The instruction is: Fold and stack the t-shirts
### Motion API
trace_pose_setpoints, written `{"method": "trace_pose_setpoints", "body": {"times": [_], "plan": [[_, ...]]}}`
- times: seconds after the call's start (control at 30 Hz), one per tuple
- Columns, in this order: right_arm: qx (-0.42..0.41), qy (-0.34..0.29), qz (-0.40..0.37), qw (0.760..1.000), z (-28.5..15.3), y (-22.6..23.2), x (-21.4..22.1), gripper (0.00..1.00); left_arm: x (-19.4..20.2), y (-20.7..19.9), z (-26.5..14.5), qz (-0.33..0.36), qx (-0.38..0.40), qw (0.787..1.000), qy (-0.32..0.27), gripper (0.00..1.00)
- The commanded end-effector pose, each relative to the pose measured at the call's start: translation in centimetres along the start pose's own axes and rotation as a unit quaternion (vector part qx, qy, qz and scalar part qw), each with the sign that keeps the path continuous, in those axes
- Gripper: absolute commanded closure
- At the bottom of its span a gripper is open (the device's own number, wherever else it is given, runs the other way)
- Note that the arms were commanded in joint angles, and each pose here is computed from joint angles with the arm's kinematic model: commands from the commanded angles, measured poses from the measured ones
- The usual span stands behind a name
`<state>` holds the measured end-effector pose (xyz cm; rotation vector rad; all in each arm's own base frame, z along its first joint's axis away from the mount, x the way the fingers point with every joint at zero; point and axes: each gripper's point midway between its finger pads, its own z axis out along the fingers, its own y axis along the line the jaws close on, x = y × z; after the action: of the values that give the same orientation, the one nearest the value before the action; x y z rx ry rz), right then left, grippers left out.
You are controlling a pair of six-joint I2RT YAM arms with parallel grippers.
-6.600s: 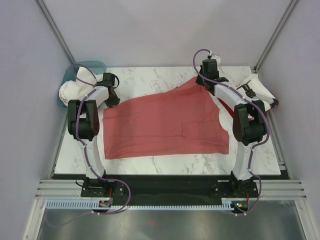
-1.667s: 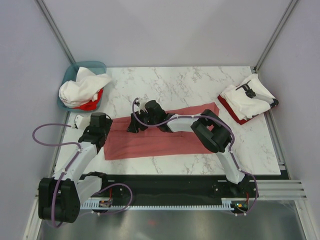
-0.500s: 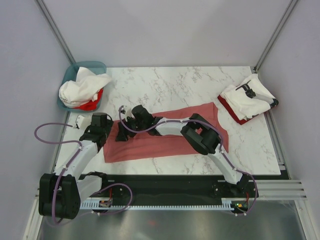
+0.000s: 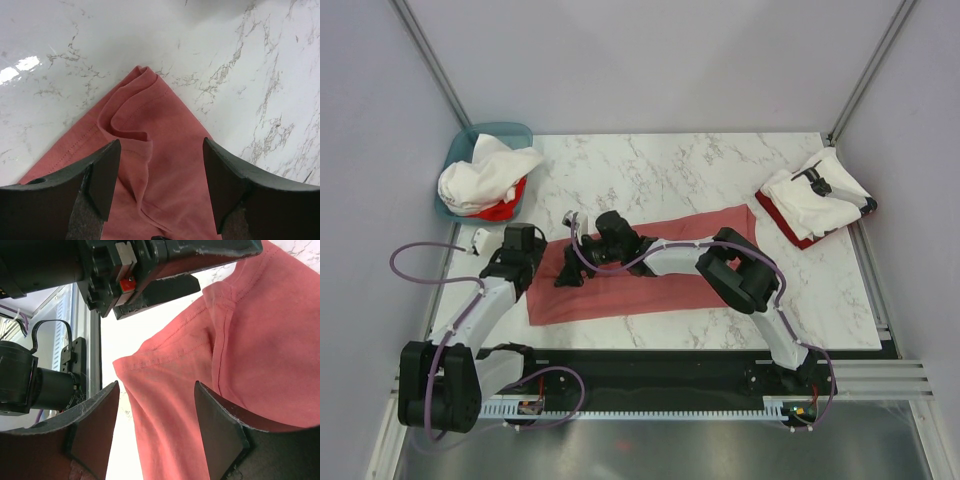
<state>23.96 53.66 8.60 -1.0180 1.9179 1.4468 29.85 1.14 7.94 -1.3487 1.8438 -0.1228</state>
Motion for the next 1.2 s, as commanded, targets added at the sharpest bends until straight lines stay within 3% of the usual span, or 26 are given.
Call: {"method": "trace_pose_setpoints", "body": {"times": [0.0, 0.4, 0.53, 1.17], "plan": [[-0.028, -0.031, -0.038, 0.998, -0.4, 2.2, -2.6, 0.31, -1.3, -0.9, 0.0, 0.012, -0.003, 1.0, -0.022, 0.27], [0.053, -0.055, -0.031, 0.997, -1.1, -0.4, -3.1, 0.36, -1.8, -2.1, -0.6, 0.045, 0.015, 0.999, -0.017, 0.3], [0.057, -0.066, -0.027, 0.996, -0.3, -1.2, -3.1, 0.3, -2.6, -0.7, -1.1, 0.012, -0.012, 0.999, -0.038, 0.3], [-0.024, -0.066, 0.019, 0.997, 4.4, 0.2, -2.2, 0.3, -5.0, 0.0, -4.0, -0.085, 0.03, 0.992, -0.089, 0.3]]}}
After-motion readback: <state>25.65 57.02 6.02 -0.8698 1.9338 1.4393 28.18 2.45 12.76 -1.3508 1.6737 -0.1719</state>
